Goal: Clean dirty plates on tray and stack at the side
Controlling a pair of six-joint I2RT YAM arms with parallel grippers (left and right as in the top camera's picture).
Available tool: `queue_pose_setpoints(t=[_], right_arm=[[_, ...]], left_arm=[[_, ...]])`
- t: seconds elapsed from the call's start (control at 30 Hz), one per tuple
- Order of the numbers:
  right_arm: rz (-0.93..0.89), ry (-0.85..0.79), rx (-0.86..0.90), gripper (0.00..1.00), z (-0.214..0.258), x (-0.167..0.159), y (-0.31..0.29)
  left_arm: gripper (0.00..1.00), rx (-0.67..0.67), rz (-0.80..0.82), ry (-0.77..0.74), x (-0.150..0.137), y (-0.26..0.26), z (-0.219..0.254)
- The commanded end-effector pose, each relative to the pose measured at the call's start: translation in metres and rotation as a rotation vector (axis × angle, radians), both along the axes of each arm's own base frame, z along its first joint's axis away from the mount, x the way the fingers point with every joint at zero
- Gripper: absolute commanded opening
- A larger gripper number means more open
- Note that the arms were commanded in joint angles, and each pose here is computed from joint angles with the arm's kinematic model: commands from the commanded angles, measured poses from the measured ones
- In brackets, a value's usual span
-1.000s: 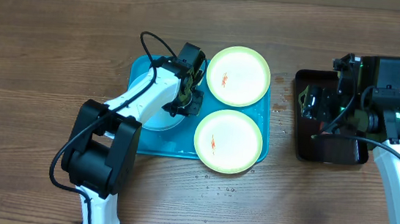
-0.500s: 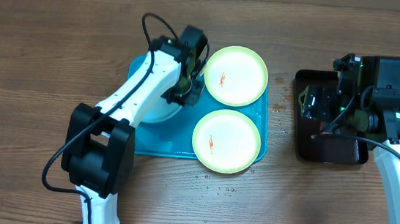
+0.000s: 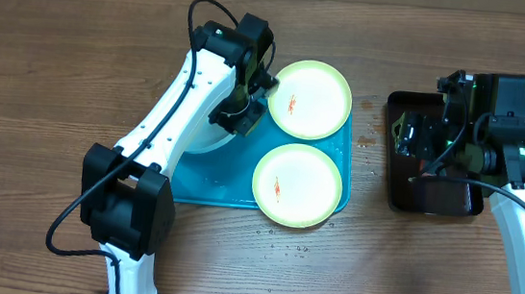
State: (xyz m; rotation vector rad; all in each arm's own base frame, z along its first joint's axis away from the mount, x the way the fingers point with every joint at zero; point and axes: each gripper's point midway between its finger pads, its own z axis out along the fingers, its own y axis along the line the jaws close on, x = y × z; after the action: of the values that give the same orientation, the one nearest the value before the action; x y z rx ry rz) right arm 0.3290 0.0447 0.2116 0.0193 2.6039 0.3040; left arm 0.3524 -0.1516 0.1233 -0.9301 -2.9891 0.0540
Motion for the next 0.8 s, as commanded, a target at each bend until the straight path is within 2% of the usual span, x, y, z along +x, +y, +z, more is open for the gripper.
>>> queue_pose_setpoints(t=[0.0, 0.27, 0.47, 0.77], right_arm=[[0.0, -0.039, -0.001, 0.87, 0.012, 0.007, 0.0], [0.0, -0.042, -0.001, 0.87, 0.012, 0.007, 0.0], [0.0, -0.04, -0.001, 0.87, 0.012, 0.007, 0.0], [0.0, -0.039, -0.001, 0.87, 0.012, 0.007, 0.0]], left_arm=[[0.04, -0.025, -0.257, -0.004, 0.002, -0.006, 0.0], [0.04, -0.033, -0.595, -0.013, 0.001, -0.006, -0.003], [0.04, -0.089, -0.621, 0.022, -0.009, -0.012, -0.009], [0.04, -0.114, -0.596, 0.187, -0.049, -0.003, -0.042]])
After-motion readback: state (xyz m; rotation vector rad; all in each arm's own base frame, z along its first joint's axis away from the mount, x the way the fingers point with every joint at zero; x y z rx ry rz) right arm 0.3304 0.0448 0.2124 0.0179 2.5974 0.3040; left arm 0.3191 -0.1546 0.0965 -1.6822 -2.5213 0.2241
